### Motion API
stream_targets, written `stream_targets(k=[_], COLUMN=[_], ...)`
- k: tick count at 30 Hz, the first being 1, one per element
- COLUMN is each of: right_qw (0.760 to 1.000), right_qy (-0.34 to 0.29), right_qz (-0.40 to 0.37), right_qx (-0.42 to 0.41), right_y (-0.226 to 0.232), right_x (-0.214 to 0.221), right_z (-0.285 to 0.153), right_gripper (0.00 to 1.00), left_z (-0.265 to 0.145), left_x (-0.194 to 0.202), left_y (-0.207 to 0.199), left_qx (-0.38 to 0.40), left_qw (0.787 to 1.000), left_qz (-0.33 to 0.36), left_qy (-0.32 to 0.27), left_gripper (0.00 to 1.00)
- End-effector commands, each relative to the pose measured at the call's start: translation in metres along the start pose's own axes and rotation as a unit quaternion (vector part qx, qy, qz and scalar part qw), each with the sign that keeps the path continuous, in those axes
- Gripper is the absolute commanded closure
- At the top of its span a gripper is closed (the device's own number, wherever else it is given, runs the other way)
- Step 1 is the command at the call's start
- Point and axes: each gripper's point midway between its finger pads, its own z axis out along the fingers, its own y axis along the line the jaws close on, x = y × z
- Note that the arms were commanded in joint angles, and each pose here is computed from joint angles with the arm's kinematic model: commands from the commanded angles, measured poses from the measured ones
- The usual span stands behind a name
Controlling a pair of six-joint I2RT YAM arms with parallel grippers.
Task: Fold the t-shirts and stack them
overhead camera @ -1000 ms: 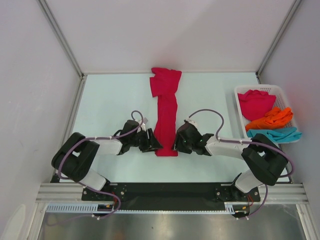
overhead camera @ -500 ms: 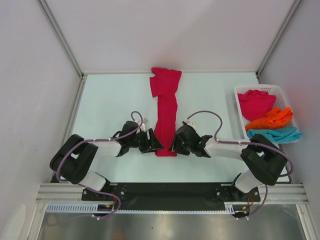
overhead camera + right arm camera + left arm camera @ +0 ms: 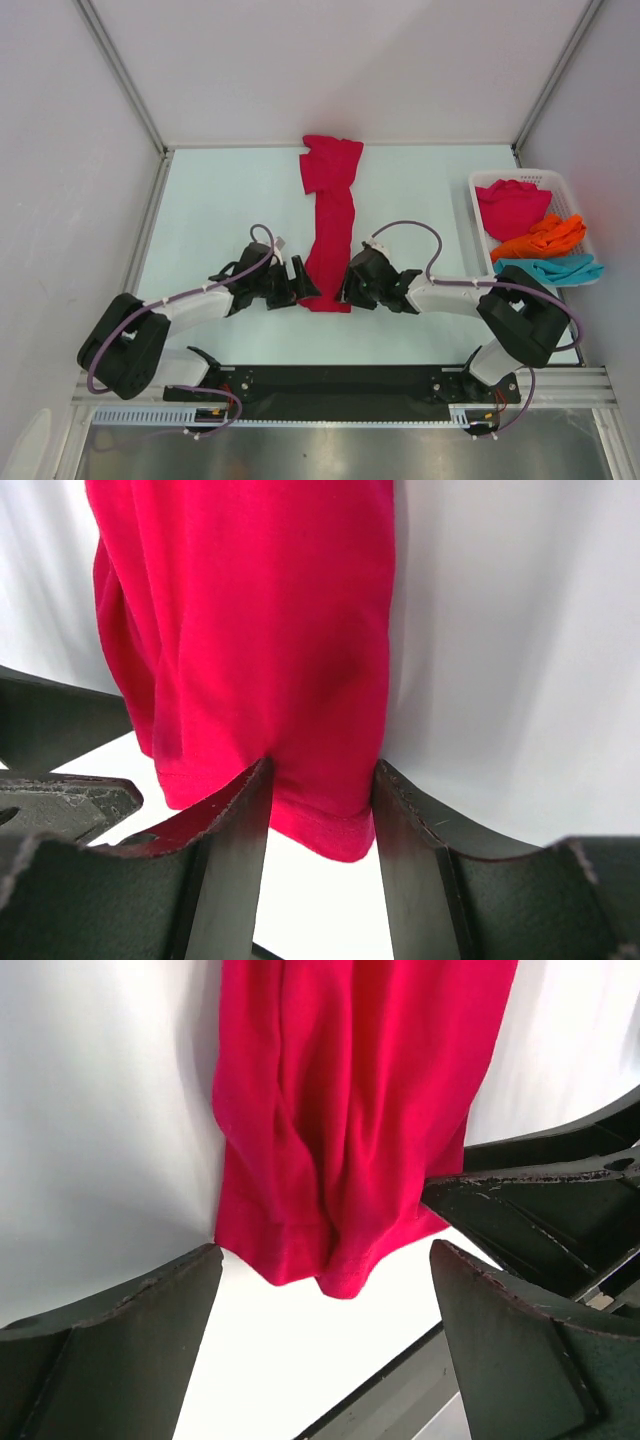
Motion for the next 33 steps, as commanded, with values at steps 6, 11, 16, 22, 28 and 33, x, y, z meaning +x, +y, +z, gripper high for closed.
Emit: stream_targets(k=[6,11,16,22,28,33], right_qw=[0.999,0.999,0.999,0.999,0.999,0.999], right_qy=[0.007,0.007,0.004,0.001,0.003,0.011], right_qz=[-0.021,-0.020,-0.021,-0.022,-0.021,-0.011], right_qx=[0.034,0.038,0.041,0.046,0.045,0.031], right_y=[-0.013,-0.015,-0.013,-0.015,-0.017,-0.013], right_x=[0.004,0.003,-0.002,-0.005,-0.004,0.001], right_z=[-0.001,-0.004,-0.006,-0.008,-0.005,0.001], right_gripper=[0.50,0.50,0.50,0.50,0.52,0.52], left_z=[0.013,0.024,0.028,0.023,0.010,0.010], left_x=[0.070,0.082,0.086,0.096,0.091,0.084], left_y=[0.116,0.101,0.099,0.088,0.070,0.063], left_qx=[-0.184,-0.142,-0.140,-0.107,-0.077,-0.076], left_qw=[0.979,0.982,0.980,0.981,0.986,0.987], left_qz=[-0.032,-0.056,-0.055,-0.074,-0.070,-0.065], left_qy=[0.082,0.114,0.127,0.143,0.130,0.125], left_gripper=[0.04,0.04,0.05,0.25,0.82,0.82])
